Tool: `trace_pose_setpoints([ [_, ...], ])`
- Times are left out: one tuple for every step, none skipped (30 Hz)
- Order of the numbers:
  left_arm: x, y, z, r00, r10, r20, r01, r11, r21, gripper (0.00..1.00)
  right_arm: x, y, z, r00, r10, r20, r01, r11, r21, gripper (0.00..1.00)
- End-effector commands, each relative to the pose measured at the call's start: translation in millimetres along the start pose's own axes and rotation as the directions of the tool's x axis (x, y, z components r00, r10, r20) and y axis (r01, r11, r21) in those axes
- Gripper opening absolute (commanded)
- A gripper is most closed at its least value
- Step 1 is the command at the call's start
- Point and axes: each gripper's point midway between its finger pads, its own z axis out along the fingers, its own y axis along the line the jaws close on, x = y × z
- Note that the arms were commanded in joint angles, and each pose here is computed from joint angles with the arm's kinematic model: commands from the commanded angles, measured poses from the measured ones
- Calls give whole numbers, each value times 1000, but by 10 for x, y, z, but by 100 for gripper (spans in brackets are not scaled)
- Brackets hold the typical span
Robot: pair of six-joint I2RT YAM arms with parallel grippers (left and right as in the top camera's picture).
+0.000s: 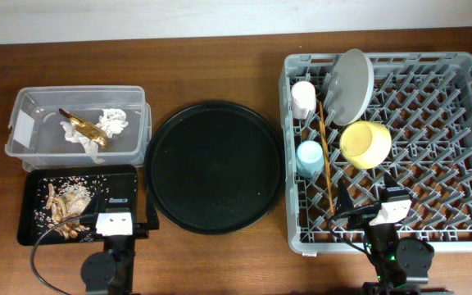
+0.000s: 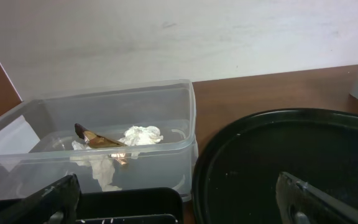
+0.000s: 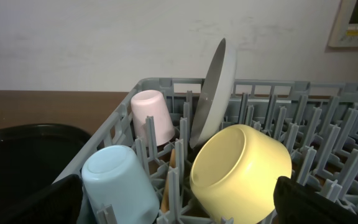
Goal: Sort waste into correct bins and load items into the dishwasher rack
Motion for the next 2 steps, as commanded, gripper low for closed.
trace_pose_setpoints([
  [12,-19,-1,1000,16,1,-16,1000,8,99,21,5,-1,1000,-5,-3,5,1000,-6,98],
  [12,-19,-1,1000,16,1,-16,1000,8,99,21,5,-1,1000,-5,-3,5,1000,-6,98],
])
